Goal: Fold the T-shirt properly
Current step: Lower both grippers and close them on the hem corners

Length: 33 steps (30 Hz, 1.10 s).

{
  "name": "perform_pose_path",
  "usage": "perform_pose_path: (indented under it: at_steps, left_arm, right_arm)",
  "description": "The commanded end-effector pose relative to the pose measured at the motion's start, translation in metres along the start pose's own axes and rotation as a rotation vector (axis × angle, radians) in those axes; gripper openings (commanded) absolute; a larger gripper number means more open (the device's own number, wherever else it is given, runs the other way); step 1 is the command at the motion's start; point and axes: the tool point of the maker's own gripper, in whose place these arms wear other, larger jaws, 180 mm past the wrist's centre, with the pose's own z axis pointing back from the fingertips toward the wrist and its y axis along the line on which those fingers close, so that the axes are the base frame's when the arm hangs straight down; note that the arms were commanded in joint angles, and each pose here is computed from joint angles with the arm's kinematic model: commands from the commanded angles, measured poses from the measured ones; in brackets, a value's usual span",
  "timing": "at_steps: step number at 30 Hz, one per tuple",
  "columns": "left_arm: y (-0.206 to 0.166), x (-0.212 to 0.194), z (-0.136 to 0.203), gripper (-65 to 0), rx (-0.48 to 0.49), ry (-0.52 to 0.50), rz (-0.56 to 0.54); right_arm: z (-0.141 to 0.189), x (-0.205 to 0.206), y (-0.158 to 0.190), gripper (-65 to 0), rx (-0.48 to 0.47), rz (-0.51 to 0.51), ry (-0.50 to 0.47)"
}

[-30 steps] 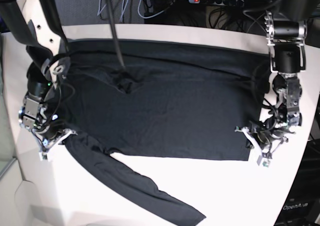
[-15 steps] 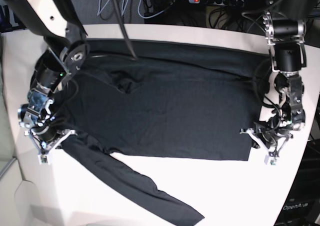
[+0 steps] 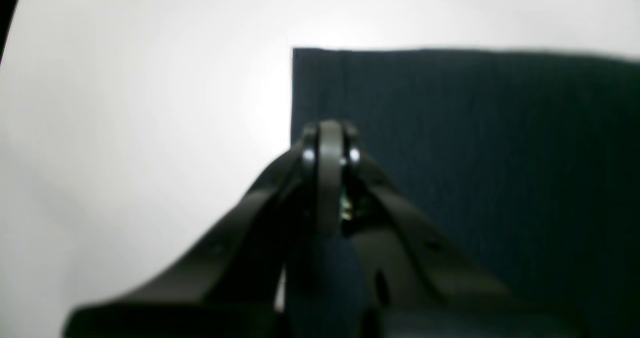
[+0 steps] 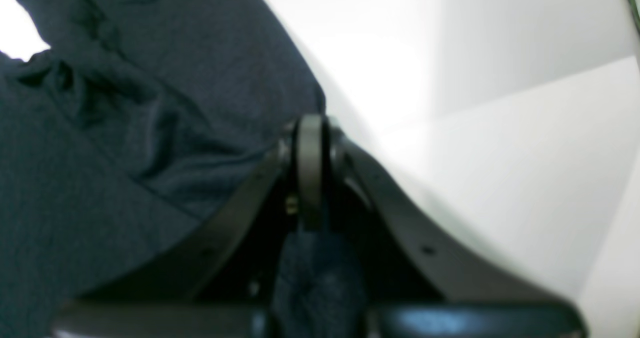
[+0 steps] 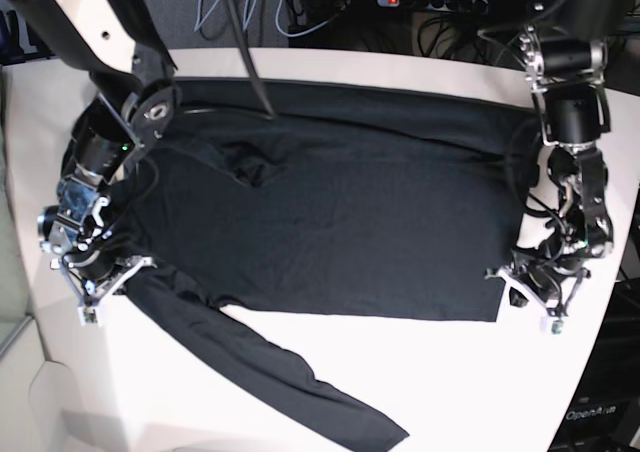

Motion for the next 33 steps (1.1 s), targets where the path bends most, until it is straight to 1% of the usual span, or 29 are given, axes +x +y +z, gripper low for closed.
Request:
perform_pose_path:
  at_steps: [1,4,6,10,11,12,14,16,18,27,30,33]
  left_arm:
    - [0.01,0.029,0.005,-65.0,0.014,-0.077,0.011]
    - [0.012,0.032,0.006,-65.0,0.018,-0.092,0.035]
    - [0.012,0.041,0.006,-57.9,0.017,-0.109,0.035]
    - [0.016,0.047,0.007,-36.6,0.027,-0.124,0.053]
    - [0.018,0.047,0.008,-33.1,0.031,-0.125,0.06]
    - [0.02,0.048,0.008,-31.5,0.034,-0.13,0.066]
    - [0.021,0.049,0.002,-31.1,0.031,-0.119,0.086]
    - [0.023,0.044,-0.009,-31.1,0.022,-0.085,0.13]
    - [0.026,0.038,-0.018,-31.1,0.02,-0.078,0.167]
    - [0.027,0.032,-0.039,-31.1,0.015,-0.117,0.261]
    - [0.031,0.033,-0.043,-31.0,0.023,-0.144,0.293]
    - [0.032,0.036,-0.046,-30.9,0.028,-0.164,0.293]
  right_arm:
    - [0.003,0.03,-0.007,-65.0,-0.007,0.007,-0.076]
    - [0.003,0.031,-0.006,-65.0,-0.007,0.008,-0.076]
    - [0.003,0.031,-0.006,-65.0,-0.007,0.008,-0.076]
    - [0.003,0.031,-0.006,-65.0,-0.007,0.008,-0.076]
    - [0.003,0.031,-0.006,-65.0,-0.007,0.008,-0.076]
    - [0.003,0.03,-0.006,-65.0,-0.007,0.008,-0.075]
    - [0.003,0.03,-0.006,-65.0,-0.007,0.008,-0.075]
    - [0.003,0.029,-0.006,-65.0,-0.005,0.008,-0.074]
    - [0.003,0.029,-0.006,-65.0,-0.005,0.008,-0.074]
    - [0.003,0.015,-0.005,-65.0,-0.004,0.008,-0.048]
    - [0.003,0.014,-0.005,-65.0,-0.004,0.008,-0.046]
    - [0.003,0.014,-0.005,-65.0,-0.003,0.009,-0.046]
